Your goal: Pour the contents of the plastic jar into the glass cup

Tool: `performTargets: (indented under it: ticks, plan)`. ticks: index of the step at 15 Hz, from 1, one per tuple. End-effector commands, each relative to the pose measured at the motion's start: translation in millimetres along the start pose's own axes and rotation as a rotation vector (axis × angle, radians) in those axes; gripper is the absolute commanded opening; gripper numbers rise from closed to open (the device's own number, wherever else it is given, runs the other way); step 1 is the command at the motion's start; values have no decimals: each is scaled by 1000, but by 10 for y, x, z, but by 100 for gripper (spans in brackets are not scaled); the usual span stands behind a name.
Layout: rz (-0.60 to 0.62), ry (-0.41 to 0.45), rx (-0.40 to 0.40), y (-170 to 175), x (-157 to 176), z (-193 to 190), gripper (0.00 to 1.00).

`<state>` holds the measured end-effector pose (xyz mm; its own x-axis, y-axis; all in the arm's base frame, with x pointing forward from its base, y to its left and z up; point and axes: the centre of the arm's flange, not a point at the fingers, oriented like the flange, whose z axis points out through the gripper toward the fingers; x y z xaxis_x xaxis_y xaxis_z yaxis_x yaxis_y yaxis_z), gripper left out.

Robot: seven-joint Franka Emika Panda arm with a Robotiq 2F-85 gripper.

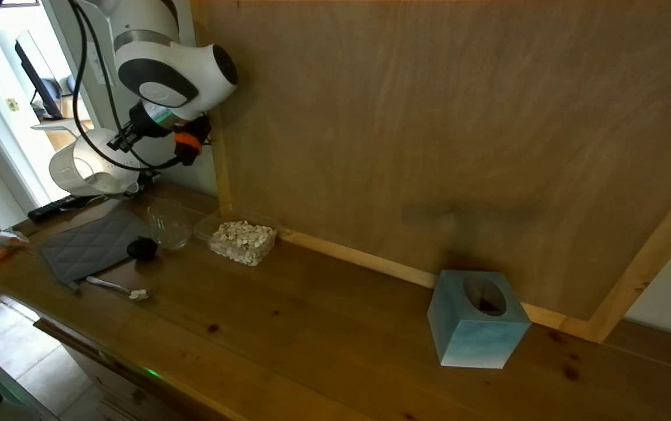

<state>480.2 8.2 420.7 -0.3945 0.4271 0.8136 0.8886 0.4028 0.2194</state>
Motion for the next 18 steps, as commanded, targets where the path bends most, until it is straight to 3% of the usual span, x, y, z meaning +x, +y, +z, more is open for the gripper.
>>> performTargets:
  ticks: [1, 7, 18]
  plan:
    - [-12, 35, -44, 83, -98, -191, 1]
    - [-3, 96, -47, 80, -136, -237, 1]
    - [50, 84, -69, 77, -177, -286, 1]
